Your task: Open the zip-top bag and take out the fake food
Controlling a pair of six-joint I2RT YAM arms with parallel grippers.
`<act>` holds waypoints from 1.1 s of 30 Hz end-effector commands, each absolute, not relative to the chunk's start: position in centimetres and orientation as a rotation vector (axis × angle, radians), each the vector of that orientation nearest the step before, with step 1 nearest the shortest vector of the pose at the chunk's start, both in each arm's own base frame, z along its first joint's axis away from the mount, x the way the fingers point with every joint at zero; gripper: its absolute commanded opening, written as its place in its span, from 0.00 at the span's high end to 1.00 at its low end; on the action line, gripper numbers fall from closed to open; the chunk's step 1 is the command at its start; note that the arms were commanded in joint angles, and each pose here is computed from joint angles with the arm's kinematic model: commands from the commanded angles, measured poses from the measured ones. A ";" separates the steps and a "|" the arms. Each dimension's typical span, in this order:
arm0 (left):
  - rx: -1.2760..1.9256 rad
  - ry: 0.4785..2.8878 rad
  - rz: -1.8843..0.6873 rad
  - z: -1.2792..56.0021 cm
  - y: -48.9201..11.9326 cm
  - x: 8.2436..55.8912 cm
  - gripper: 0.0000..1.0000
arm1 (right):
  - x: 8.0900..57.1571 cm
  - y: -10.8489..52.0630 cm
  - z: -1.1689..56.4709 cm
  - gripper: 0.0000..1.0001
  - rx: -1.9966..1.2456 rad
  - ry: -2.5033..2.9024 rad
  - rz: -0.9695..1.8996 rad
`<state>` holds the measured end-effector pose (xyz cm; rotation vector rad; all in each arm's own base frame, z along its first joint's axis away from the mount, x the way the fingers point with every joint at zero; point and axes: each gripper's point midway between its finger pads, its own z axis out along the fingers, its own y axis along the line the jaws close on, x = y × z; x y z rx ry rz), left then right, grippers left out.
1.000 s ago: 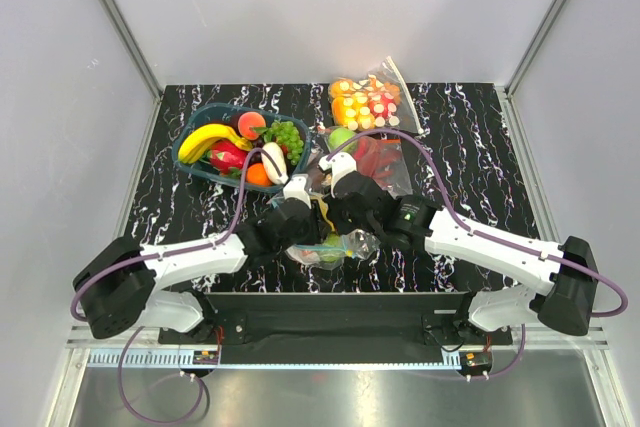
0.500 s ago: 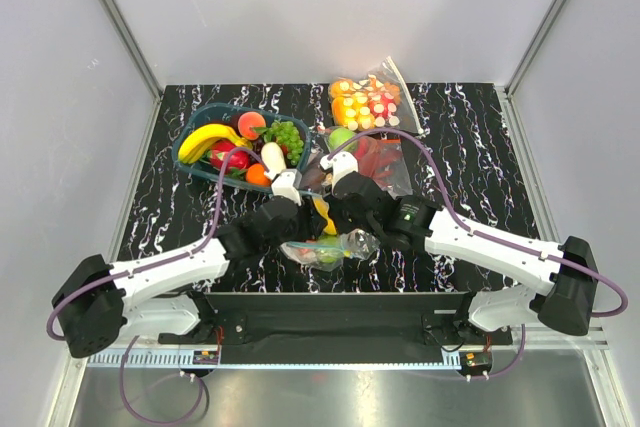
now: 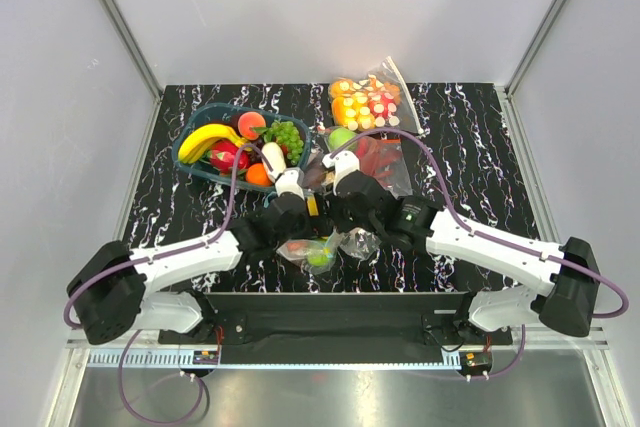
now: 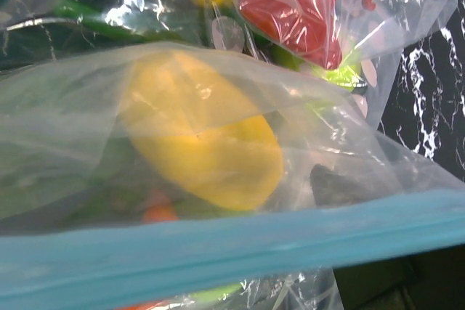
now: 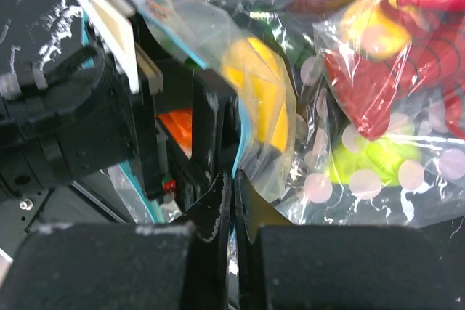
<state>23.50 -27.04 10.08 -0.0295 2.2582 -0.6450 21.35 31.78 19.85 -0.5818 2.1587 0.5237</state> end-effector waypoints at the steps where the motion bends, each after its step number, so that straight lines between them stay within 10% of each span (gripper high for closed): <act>1: -0.133 2.149 -0.671 12.0 -28.2 26.5 0.01 | 19.0 34.4 21.4 0.95 -0.615 2.121 0.757; 8: -0.108 2.210 -0.626 9.5 -28.8 26.8 0.07 | 18.5 34.3 21.3 0.95 -0.603 2.119 0.798; 16: -0.050 2.169 -0.701 12.4 -29.0 26.0 0.61 | 19.5 32.4 20.5 0.95 -0.574 2.147 0.655; 33: 0.150 2.163 -0.848 18.5 -26.4 20.3 0.62 | 22.0 30.6 21.3 0.96 -0.457 2.155 0.456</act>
